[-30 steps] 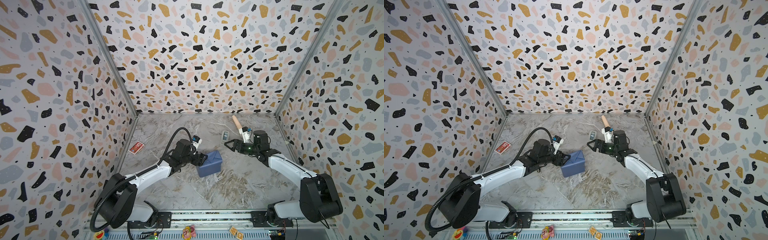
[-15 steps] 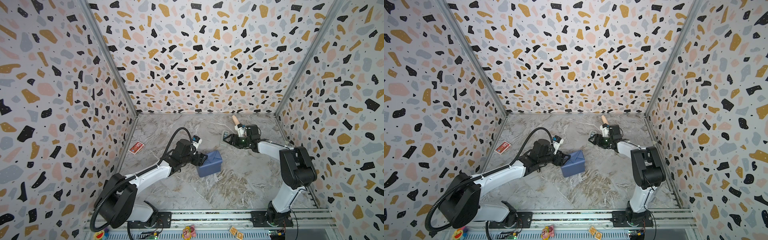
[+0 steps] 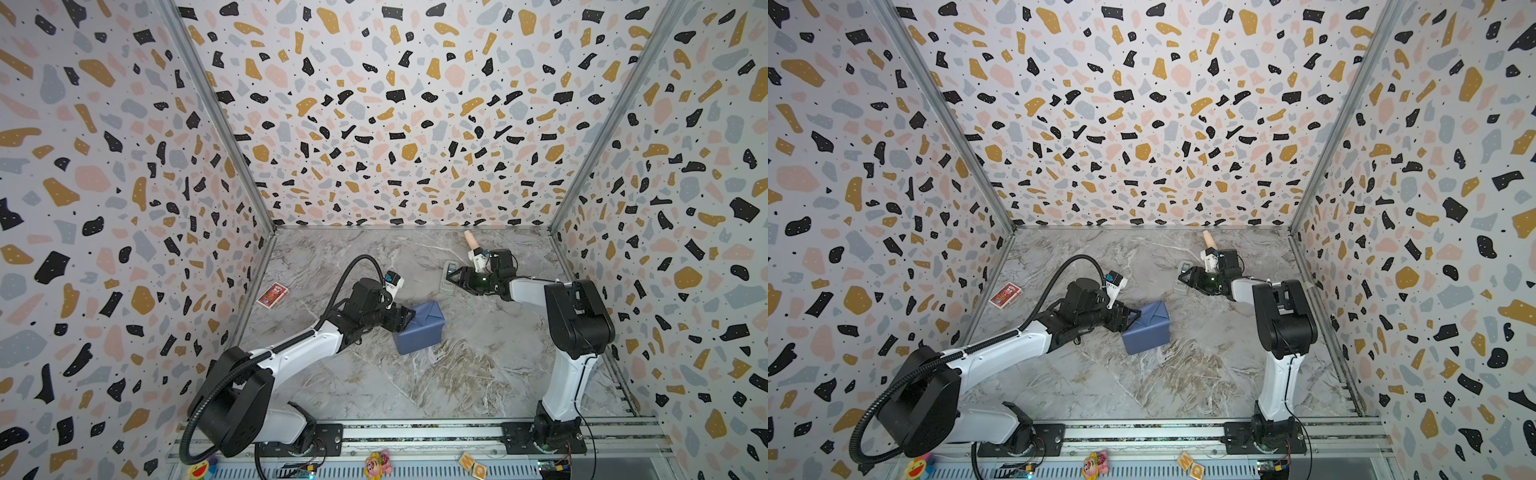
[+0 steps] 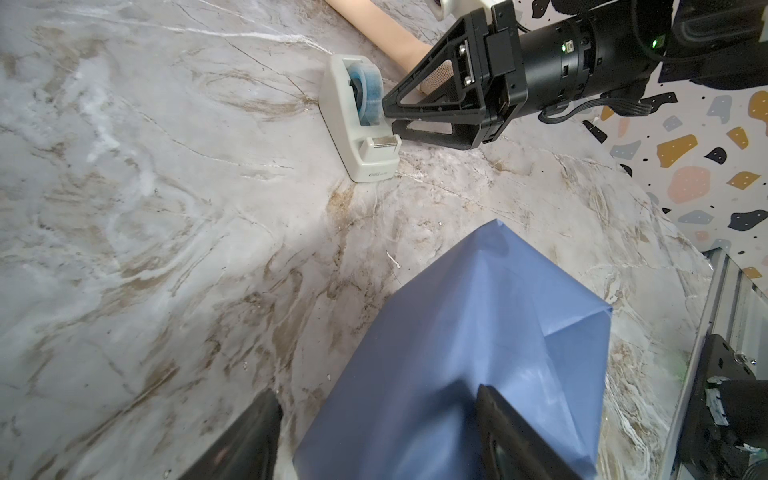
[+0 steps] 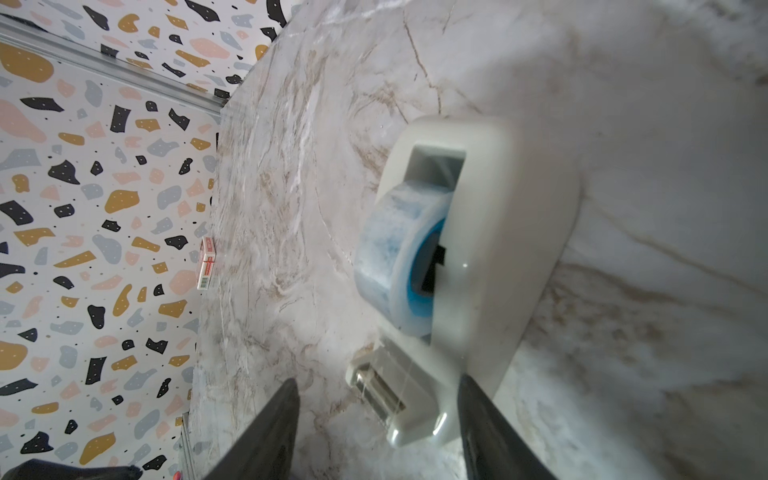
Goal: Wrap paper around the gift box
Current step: 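Release the paper and move the right gripper toward the tape dispenser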
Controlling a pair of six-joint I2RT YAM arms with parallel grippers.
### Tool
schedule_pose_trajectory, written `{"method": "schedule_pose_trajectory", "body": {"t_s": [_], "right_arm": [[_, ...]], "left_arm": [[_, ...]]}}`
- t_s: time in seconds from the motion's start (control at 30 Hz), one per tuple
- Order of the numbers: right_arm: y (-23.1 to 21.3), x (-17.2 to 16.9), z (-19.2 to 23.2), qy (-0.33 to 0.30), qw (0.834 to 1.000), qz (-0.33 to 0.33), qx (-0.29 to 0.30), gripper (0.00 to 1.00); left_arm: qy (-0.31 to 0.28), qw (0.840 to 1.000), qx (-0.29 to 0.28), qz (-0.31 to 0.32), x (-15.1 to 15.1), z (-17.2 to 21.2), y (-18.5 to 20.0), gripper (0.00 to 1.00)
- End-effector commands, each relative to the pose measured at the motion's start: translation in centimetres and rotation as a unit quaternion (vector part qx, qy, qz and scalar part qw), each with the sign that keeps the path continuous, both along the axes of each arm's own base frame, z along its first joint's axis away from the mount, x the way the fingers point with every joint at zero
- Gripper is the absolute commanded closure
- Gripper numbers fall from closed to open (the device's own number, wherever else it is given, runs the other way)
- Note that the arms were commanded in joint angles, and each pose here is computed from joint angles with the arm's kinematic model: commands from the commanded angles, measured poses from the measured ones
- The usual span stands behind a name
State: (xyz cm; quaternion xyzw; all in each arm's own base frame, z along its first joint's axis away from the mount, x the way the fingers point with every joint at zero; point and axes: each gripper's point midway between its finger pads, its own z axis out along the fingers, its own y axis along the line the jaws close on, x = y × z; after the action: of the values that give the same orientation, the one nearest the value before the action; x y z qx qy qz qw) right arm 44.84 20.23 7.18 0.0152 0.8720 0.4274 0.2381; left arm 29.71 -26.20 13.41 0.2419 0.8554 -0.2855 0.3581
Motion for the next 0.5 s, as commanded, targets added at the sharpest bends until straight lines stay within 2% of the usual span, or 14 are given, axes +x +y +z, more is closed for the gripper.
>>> {"method": "schedule_pose_trajectory", "body": {"t_s": [0.0, 0.17, 0.47], "right_arm": [[0.5, 0.6, 0.5, -0.002, 1.000, 0.008, 0.019, 0.42], [0.8, 0.2, 0.4, 0.008, 0.999, 0.017, 0.033, 0.50], [-0.7, 0.8, 3.9, -0.031, 0.999, -0.011, 0.005, 0.42]], "left_arm": [[0.063, 0.996, 0.057, -0.013, -2.5, -3.6, 1.6, 0.27], [0.063, 0.996, 0.057, -0.013, -2.5, -3.6, 1.6, 0.27], [0.063, 0.996, 0.056, -0.015, -2.6, -3.7, 1.6, 0.27]]}}
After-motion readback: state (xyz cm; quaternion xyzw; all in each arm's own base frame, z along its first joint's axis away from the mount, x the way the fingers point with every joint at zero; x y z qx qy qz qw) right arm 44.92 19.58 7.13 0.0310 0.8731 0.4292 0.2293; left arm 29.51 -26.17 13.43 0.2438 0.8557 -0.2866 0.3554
